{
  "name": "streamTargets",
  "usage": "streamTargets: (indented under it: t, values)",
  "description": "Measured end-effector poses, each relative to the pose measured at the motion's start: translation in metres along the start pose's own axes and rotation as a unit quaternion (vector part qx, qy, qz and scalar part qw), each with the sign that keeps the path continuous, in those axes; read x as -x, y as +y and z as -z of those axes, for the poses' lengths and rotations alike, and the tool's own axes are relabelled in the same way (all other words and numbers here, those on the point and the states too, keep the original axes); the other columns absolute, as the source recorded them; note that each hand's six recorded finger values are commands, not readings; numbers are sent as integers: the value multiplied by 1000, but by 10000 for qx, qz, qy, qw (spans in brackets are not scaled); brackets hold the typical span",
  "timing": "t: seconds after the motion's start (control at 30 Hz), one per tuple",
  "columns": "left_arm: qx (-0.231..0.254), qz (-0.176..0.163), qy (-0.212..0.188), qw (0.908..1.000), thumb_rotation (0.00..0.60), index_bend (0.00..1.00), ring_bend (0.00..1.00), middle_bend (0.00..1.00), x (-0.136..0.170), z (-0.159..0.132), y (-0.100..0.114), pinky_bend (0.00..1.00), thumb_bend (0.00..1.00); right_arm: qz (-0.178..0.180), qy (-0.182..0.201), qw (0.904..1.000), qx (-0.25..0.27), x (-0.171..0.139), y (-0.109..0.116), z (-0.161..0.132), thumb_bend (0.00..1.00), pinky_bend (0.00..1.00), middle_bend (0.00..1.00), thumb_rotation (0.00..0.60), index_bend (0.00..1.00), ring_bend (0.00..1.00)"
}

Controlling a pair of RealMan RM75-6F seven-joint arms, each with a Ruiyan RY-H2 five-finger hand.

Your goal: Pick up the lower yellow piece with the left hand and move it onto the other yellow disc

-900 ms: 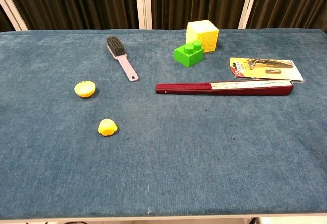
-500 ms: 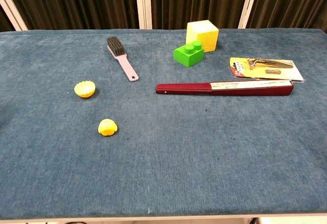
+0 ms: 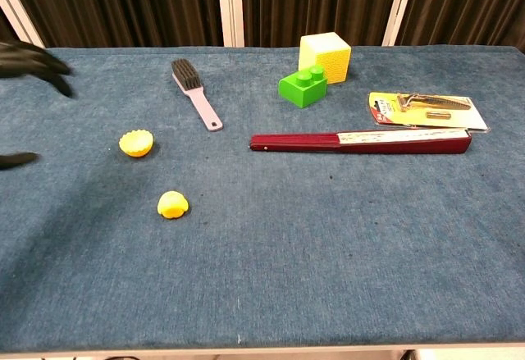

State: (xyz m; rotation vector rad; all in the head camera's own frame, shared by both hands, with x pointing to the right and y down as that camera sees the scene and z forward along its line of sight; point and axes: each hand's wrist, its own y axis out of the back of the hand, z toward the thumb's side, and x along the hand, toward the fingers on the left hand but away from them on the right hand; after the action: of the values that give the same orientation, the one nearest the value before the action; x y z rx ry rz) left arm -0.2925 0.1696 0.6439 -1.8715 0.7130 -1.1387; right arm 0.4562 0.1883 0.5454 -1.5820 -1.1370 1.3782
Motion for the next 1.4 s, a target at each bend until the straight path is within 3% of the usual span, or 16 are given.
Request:
streamTargets:
  t: [0.27,0.57,1.23,1.4]
  values:
    - [-47,356,-491,9981,600,314,1,102,-41,-38,-26,0,252,-28,-26,10000,8,1,-2,2,224,16,0,600,0,0]
    - [-154,697,-796,9943,600,332,0,91,-53,-64,-51,0,253,-31,-78,10000,24,-2,-3,5,224,16,0,600,0,0]
    - [-360,962,-796,9915,600,394,0,91,-62,-72,-79,0,273,-35,-134,9999,-9,-6,-3,5,224,16,0,600,0,0]
    - [-364,947,-766,9919,600,462,0,91,-63,-70,-80,0,316,-50,-137,9999,-15,-7,-4,4,224,16,0,600,0,0]
